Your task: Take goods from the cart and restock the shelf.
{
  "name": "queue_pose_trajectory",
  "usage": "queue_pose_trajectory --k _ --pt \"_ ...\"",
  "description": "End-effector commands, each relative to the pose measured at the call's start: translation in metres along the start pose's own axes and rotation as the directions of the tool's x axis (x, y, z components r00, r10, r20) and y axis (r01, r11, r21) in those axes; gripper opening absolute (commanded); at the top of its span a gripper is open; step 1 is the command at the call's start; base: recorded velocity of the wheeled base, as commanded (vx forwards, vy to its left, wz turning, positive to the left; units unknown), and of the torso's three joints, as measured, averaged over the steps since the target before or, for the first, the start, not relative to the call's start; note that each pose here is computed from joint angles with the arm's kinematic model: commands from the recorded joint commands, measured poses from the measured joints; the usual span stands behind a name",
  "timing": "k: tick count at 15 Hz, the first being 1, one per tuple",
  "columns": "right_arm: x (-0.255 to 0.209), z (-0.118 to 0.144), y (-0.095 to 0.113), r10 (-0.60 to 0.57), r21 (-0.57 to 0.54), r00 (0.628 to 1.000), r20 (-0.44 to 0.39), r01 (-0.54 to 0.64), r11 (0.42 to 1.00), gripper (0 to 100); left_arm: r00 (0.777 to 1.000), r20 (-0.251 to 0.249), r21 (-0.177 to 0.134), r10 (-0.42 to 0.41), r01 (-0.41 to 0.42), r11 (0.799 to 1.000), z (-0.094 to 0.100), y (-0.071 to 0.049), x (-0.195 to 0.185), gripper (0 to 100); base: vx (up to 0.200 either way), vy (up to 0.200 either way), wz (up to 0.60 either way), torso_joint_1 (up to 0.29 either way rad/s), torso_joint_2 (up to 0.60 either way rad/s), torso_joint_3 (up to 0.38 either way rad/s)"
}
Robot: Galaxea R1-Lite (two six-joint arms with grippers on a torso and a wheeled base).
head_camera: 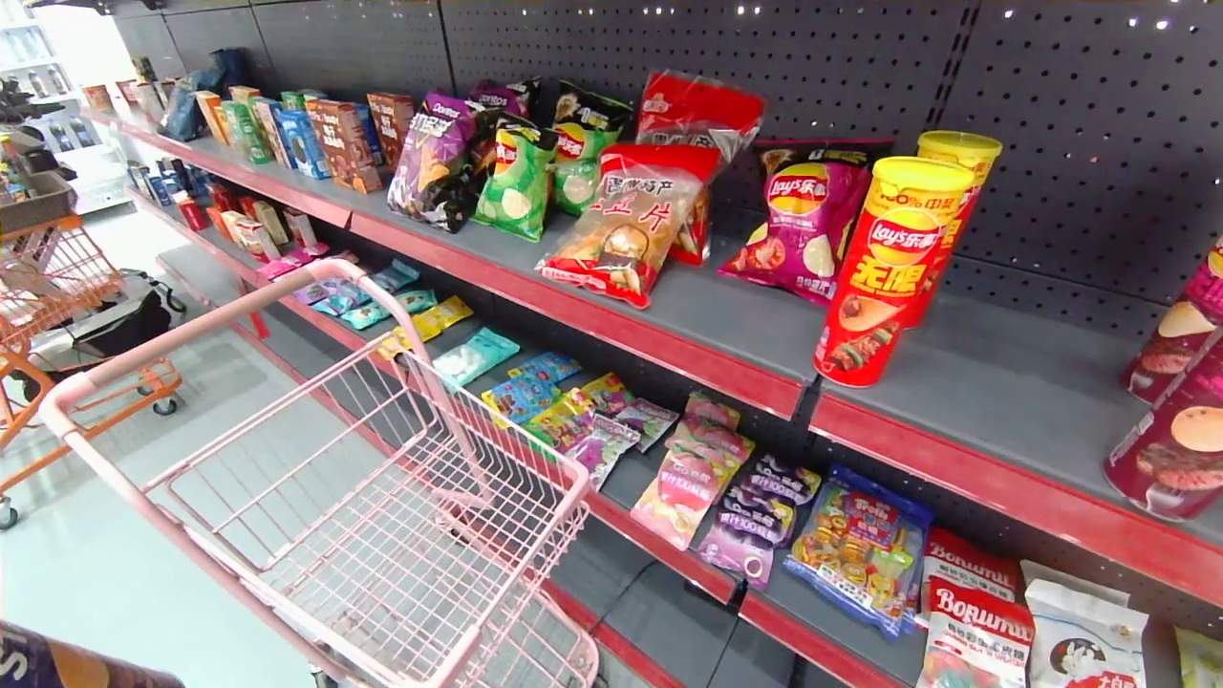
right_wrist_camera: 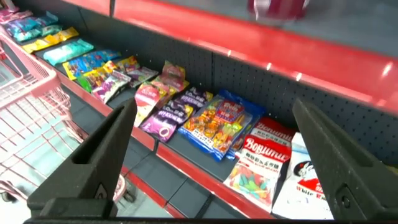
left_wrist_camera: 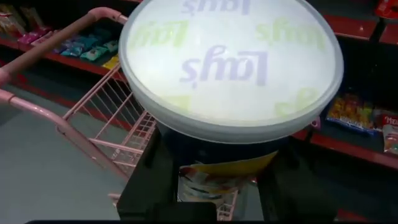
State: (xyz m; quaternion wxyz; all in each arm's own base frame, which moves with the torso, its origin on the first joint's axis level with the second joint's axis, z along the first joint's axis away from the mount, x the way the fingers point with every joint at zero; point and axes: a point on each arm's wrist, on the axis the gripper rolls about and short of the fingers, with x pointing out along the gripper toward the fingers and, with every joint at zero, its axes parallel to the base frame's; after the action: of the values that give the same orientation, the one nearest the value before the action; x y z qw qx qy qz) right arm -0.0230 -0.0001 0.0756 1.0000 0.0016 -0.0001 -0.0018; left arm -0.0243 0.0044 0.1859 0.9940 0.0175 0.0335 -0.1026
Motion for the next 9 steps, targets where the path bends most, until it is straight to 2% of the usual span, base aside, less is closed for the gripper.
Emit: queue_pose_trajectory --k 1,3,6,9 --pt "0.0001 0.0 0.0 0.001 0.0 1.0 -0.002 -0.001 1.0 100 1.0 0.018 0.002 0.0 0.0 1.0 -0.0067 -0.0002 -0.0041 0 0.0 0.0 0.0 0.246 -0.64 -0.383" --pt "0.0001 0.0 0.0 0.001 0.0 1.0 -0.002 -0.001 1.0 100 1.0 0.023 0.001 0.0 0.0 1.0 -0.0073 -0.0003 -0.005 0 0.0 0.0 0.0 0.202 -0.5 -0.303" --pt "0.0001 0.0 0.0 0.001 0.0 1.0 -0.002 -0.001 1.0 100 1.0 0.024 0.001 0.0 0.0 1.0 -0.0074 -0.0002 -0.0053 0 0.0 0.0 -0.6 0.16 -0.38 -0.224" --pt "0.0001 0.0 0.0 0.001 0.0 1.0 -0.002 -0.001 1.0 100 1.0 0.023 0.002 0.001 -0.001 1.0 -0.0071 -0.0001 -0.0052 0 0.0 0.0 -0.6 0.028 -0.05 -0.038"
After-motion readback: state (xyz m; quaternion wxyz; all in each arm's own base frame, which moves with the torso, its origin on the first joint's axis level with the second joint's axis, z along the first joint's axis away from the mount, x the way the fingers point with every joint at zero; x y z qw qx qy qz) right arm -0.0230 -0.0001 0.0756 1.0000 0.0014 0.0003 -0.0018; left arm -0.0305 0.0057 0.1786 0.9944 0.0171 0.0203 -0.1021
